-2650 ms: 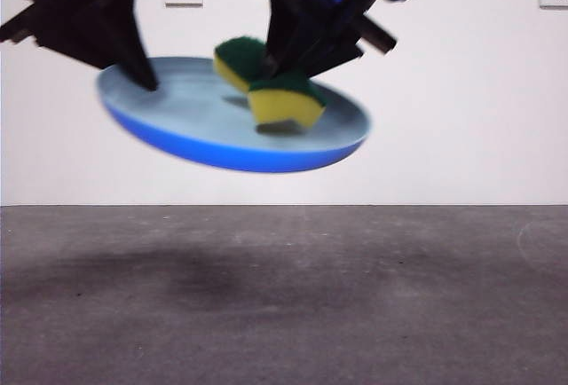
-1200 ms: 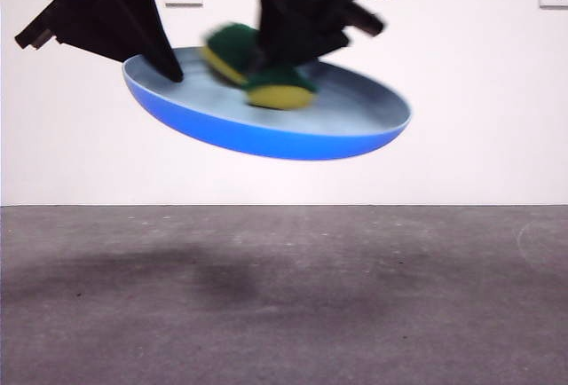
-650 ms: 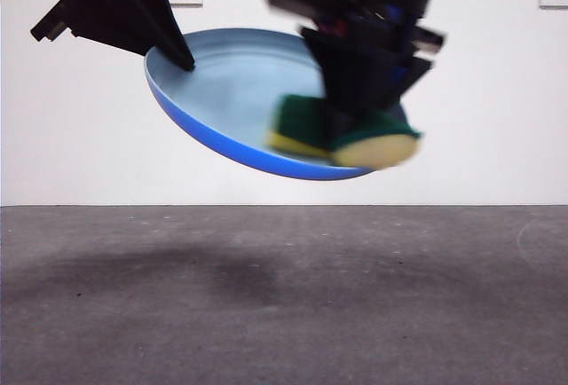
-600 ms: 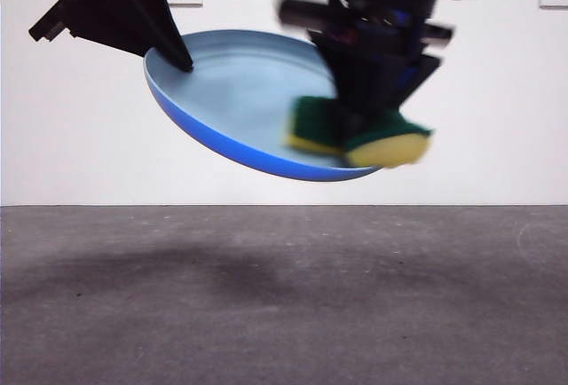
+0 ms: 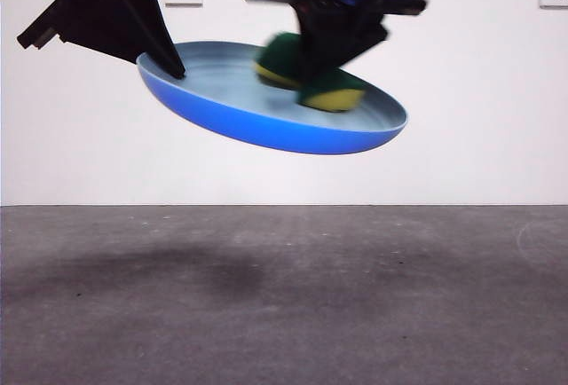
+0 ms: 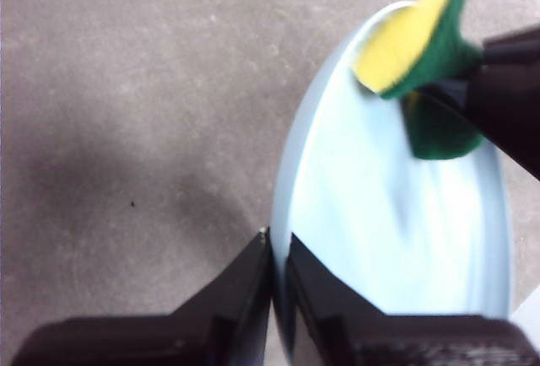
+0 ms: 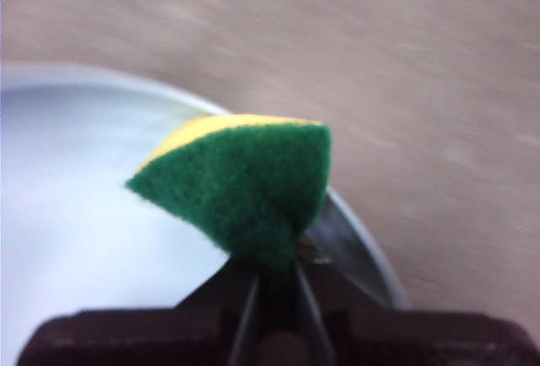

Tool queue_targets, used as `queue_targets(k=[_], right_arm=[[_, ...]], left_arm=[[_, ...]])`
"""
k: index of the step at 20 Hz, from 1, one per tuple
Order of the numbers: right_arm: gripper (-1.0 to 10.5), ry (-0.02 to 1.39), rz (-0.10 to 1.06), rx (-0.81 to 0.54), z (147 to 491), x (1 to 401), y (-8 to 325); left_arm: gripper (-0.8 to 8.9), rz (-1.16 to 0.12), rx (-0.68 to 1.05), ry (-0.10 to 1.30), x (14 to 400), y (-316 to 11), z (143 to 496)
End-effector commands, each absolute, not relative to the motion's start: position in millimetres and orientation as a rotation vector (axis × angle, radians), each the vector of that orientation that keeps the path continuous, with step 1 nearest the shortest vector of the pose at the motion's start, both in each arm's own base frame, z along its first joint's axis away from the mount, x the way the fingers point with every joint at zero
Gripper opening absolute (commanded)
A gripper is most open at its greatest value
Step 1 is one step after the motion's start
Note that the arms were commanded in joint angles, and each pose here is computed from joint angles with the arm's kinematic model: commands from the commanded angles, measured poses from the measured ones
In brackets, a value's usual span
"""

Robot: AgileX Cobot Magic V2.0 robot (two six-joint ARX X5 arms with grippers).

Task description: Pick up the plate,pick up the cloth,clean the plate with the cloth

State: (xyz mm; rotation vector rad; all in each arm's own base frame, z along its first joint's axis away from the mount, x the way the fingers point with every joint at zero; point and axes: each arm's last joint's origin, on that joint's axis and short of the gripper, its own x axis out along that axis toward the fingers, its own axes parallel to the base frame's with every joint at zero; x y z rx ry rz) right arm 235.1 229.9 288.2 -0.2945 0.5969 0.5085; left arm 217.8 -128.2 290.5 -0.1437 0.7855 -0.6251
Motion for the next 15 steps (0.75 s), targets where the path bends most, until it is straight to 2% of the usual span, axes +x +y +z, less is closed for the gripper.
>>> queue_targets(k=[1,3,4,7,10,12,15], right_arm=[[-0.2,0.659,0.728,-0.18,285,233,237],[-0.2,0.751,0.878,-0.151,281,227,237],[-0.2,0.804,0.892,-0.159,277,224,235],[-0.2,0.98,0.818,-0.245,265,217,222],[-0.2,1.09,0.668,-0.358,258,211,209],[-0.2,1.091,0.618,-0.393,262,207,203],[-0.2,1.062,0.623,-0.377,272,202,198]], left_arm=[[-0.08,-0.714,-0.145,0.78,215,-132,292],[-0.08,-0.704,-0.133,0.77,215,-132,293],[-0.08,-0.686,-0.107,0.759,216,-131,292],[-0.08,-0.537,0.018,0.708,219,-127,291],[-0.08,-0.355,0.139,0.662,224,-118,291],[-0.08,-0.278,0.165,0.663,233,-111,286],[-0.08,-0.233,0.157,0.696,245,-103,277]])
